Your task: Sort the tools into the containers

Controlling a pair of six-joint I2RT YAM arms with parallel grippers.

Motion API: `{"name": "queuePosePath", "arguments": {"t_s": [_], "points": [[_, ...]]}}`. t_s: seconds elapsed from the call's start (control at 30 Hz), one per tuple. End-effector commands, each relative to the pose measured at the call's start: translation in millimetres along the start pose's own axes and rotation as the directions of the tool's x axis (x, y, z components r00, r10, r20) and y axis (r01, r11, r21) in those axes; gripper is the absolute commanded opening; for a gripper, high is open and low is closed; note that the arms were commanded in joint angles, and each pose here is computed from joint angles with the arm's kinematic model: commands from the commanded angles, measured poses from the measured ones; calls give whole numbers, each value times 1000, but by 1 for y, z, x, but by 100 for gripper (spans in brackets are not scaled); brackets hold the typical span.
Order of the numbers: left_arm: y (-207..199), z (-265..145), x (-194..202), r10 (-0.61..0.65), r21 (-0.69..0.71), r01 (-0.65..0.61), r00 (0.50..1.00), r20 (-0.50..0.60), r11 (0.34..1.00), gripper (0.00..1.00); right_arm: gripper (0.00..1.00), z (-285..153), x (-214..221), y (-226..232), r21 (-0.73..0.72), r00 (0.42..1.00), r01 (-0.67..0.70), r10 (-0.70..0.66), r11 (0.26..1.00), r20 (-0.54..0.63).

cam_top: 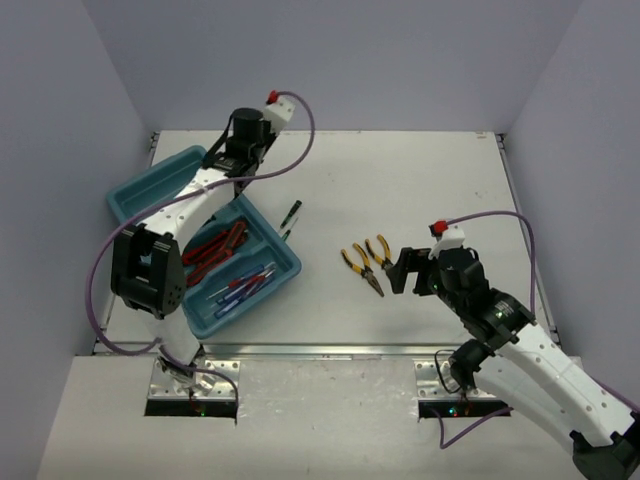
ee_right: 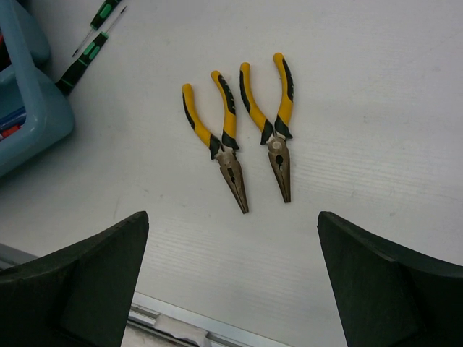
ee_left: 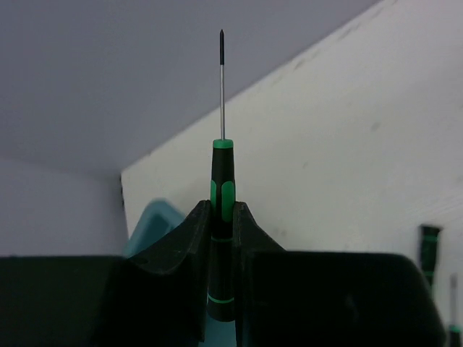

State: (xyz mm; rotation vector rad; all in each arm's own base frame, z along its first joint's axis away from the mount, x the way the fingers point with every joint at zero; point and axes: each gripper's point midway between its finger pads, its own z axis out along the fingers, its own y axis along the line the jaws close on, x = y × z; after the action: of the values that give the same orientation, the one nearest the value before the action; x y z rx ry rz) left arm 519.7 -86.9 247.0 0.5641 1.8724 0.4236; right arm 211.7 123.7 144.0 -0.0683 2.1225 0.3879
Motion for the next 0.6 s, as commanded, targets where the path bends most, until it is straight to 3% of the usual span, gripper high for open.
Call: {"name": "queuePosePath", "arguments": {"t_s": [0.0,0.2,0.33,0.43,0.57], "points": [[56,-14,104,-78,-182,46,982,-172,982,0,98,2,-11,-2,9,998,0,-1,1000,62],[80,-44,165,-69,-285,9,978,-199,959,0,97,2,-9,-2,3,998,-1,1,1000,63],[67,-53,185,-63,-232,16,979,-196,973,2,97,1,-9,-3,1,997,-7,7,1000,73],[57,-53,194,-60,-193,18,975,-214,981,13,97,1,-8,-3,-4,997,-9,9,1000,76],[59,-59,195,-57,-201,12,973,-222,979,44,97,1,-8,-2,-9,997,-7,8,1000,73]]}}
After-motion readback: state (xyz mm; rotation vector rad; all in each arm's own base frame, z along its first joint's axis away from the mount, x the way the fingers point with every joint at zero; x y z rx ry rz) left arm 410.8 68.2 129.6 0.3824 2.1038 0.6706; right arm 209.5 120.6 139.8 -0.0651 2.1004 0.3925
